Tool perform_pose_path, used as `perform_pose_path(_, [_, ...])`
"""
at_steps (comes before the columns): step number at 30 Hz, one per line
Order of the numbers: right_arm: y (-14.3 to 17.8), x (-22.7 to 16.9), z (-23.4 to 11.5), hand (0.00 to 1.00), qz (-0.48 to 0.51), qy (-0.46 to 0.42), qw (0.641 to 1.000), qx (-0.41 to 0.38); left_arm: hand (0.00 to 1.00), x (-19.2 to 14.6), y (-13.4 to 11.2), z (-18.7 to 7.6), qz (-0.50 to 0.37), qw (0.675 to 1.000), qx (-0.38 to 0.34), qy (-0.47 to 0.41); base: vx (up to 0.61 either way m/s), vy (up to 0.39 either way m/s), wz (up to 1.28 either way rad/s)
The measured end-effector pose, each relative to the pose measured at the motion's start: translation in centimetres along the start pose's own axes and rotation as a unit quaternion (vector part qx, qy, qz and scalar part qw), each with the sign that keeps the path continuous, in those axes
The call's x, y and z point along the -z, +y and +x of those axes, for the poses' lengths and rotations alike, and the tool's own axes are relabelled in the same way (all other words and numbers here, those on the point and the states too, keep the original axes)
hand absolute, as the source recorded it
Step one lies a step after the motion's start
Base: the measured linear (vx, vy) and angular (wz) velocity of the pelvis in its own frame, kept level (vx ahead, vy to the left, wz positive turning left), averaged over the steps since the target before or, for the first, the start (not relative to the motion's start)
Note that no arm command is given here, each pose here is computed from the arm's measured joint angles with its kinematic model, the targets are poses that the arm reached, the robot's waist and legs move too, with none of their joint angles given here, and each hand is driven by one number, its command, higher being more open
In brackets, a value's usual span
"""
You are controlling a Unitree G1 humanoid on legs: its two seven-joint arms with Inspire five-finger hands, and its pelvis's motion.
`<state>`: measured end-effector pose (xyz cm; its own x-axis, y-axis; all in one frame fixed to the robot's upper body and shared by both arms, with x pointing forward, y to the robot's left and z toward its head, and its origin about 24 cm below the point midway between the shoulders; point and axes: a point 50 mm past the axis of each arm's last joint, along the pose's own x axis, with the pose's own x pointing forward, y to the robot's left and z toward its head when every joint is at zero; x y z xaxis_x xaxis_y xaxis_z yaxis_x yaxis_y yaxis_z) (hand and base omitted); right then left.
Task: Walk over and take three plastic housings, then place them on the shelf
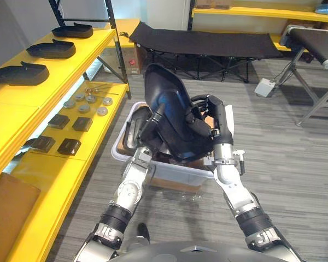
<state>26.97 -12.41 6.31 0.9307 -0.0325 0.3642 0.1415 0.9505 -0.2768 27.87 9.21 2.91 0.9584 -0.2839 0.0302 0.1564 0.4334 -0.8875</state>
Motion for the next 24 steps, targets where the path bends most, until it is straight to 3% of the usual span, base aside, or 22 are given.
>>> perform_pose_path(2, [-0.4,0.6,-0.7,0.00,-0.006,0.013,1.000,0.006,0.00,0.4,0.0,-0.1,0.057,0.998,0.016,0.030,0.04,0.010,-0.02])
perform_pose_path(12, [-0.2,1.2,-2.3,0.00,0.017,0.022,1.000,-0.007,0.00,0.1,0.4,0.2,0.163,0.985,0.013,0.060,0.01,0.013,-0.04])
perform_pose_path(21, [-0.9,1.5,-2.3,0.00,0.014,0.026,1.000,-0.010,0.00,0.1,0.4,0.2,0.188,0.979,0.023,0.078,0.00,0.012,-0.01])
perform_pose_path(22, [-0.9,1.5,-2.3,1.00,0.014,0.026,1.000,-0.010,0.00,0.1,0.4,0.2,0.188,0.979,0.023,0.077,0.00,0.000,0.00])
perform_pose_path(24, [-0.8,1.4,-2.3,1.00,0.015,0.025,1.000,-0.011,0.00,0.1,0.4,0.2,0.190,0.979,0.023,0.077,0.00,0.011,-0.02])
